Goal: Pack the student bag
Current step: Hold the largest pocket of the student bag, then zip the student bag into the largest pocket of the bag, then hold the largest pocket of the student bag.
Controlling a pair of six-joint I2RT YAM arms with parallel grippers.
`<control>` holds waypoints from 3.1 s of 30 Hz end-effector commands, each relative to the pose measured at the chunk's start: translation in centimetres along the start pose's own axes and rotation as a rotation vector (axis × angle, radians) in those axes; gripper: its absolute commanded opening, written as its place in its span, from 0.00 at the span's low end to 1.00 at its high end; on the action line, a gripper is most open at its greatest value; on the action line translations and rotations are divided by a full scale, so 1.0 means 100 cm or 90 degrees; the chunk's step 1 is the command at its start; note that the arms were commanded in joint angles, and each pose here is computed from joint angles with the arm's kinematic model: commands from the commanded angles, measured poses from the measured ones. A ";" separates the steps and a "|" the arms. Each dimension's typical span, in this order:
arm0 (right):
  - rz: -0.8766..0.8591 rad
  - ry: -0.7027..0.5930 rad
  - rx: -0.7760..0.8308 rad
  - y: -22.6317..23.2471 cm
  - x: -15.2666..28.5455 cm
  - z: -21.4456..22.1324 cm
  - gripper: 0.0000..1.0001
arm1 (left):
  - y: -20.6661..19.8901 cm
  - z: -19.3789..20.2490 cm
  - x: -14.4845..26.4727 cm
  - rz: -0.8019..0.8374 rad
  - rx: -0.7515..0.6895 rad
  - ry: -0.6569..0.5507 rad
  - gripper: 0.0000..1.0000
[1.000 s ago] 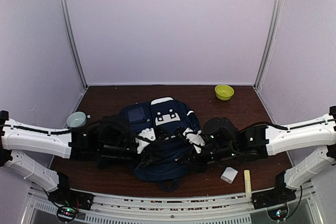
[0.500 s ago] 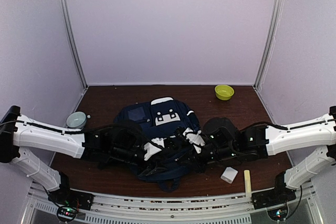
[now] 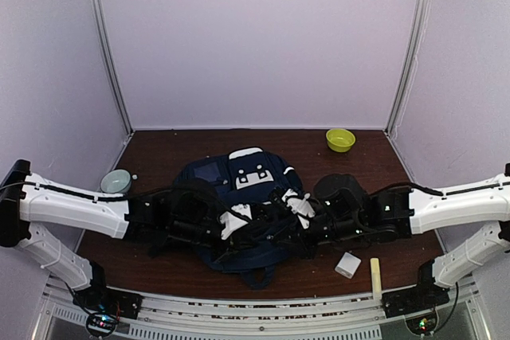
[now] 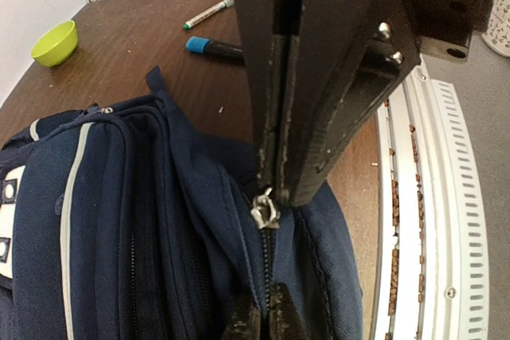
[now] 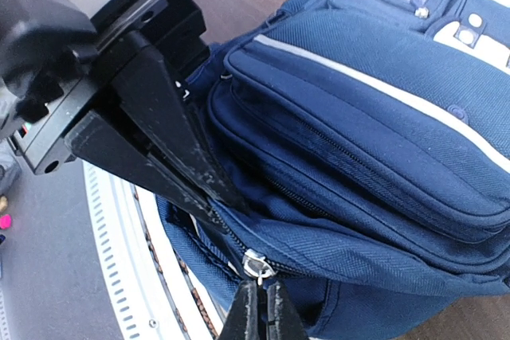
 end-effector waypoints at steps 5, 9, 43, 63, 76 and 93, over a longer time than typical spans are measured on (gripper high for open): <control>0.035 -0.014 0.001 -0.020 0.015 0.004 0.00 | 0.009 -0.019 0.035 -0.053 -0.012 -0.061 0.00; 0.042 -0.011 -0.003 -0.026 0.016 0.006 0.00 | -0.001 -0.027 0.054 -0.029 -0.015 -0.073 0.00; -0.007 -0.075 -0.056 0.004 0.062 0.022 0.00 | -0.013 -0.010 0.049 0.010 -0.030 -0.032 0.00; 0.189 -0.012 -0.071 -0.069 0.052 0.035 0.00 | 0.003 0.009 0.089 -0.065 0.006 -0.072 0.00; 0.053 -0.065 -0.030 -0.021 0.029 -0.016 0.00 | -0.025 -0.044 0.076 0.035 -0.005 -0.084 0.68; 0.016 -0.121 -0.016 -0.003 0.022 -0.049 0.00 | -0.017 -0.015 0.012 0.021 0.031 0.014 0.62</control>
Point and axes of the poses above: each gripper's point midway between its finger pads, its own x axis back along the fingers, its own y axis along the line the jaws close on, z = x × y, the point moved 1 cm from there along x, back along the fingers, and after that the axes turned 14 degrees about x, right-handed, at the moved point
